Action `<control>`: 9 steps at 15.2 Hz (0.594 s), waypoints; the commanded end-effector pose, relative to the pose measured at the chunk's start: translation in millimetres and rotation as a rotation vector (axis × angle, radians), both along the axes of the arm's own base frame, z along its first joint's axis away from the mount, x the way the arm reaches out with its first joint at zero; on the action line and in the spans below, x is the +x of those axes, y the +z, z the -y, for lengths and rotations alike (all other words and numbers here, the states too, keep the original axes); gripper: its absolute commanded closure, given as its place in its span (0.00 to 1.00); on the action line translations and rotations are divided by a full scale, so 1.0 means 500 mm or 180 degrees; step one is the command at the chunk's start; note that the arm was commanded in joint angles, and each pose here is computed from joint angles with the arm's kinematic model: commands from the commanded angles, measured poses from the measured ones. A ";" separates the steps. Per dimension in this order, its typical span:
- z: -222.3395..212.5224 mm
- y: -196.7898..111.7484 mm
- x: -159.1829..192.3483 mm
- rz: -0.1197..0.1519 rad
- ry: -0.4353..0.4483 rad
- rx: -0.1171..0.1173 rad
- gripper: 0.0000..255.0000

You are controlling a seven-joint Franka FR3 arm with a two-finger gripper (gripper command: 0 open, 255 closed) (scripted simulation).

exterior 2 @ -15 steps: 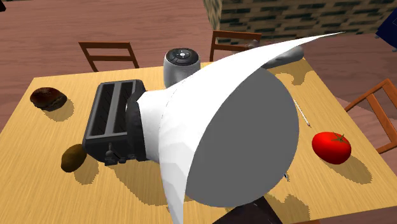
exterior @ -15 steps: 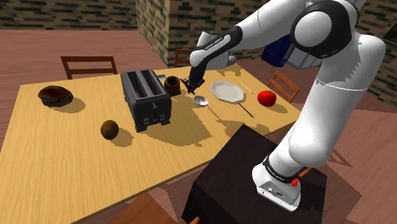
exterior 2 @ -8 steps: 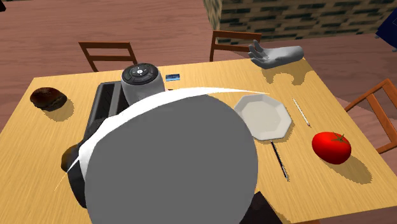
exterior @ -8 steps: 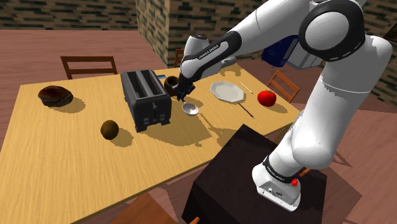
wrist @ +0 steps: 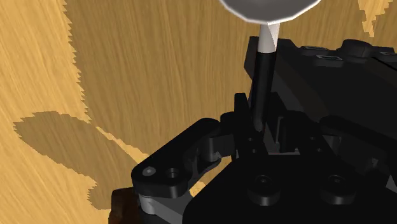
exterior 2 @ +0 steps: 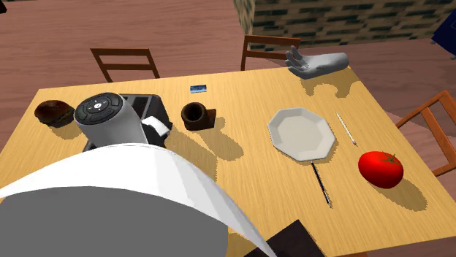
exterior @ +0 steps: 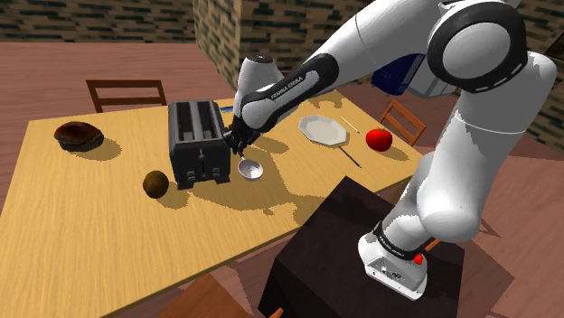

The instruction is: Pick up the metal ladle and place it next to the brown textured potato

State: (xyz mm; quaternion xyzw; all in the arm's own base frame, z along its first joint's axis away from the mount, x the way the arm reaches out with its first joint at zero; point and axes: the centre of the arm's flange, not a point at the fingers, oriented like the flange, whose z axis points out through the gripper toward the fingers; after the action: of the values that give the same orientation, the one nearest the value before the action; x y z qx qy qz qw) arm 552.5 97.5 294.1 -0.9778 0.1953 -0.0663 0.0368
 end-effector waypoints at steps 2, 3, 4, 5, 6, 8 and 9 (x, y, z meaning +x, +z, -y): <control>-0.089 0.000 -0.012 -0.0016 0.0021 0.0001 1.00; -0.115 0.000 -0.013 -0.0016 0.0021 0.0001 1.00; -0.142 0.000 -0.015 -0.0016 0.0021 0.0001 1.00; -0.168 0.000 -0.017 -0.0016 0.0021 0.0001 1.00; -0.194 0.000 -0.018 -0.0016 0.0021 0.0001 1.00; -0.247 0.000 -0.021 -0.0016 0.0021 0.0001 1.00; -0.273 0.000 -0.023 -0.0016 0.0021 0.0001 1.00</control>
State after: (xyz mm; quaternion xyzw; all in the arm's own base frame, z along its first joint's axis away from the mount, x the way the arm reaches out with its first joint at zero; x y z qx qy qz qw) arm 542.5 220.8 291.4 -0.9786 0.1922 -0.0636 0.0364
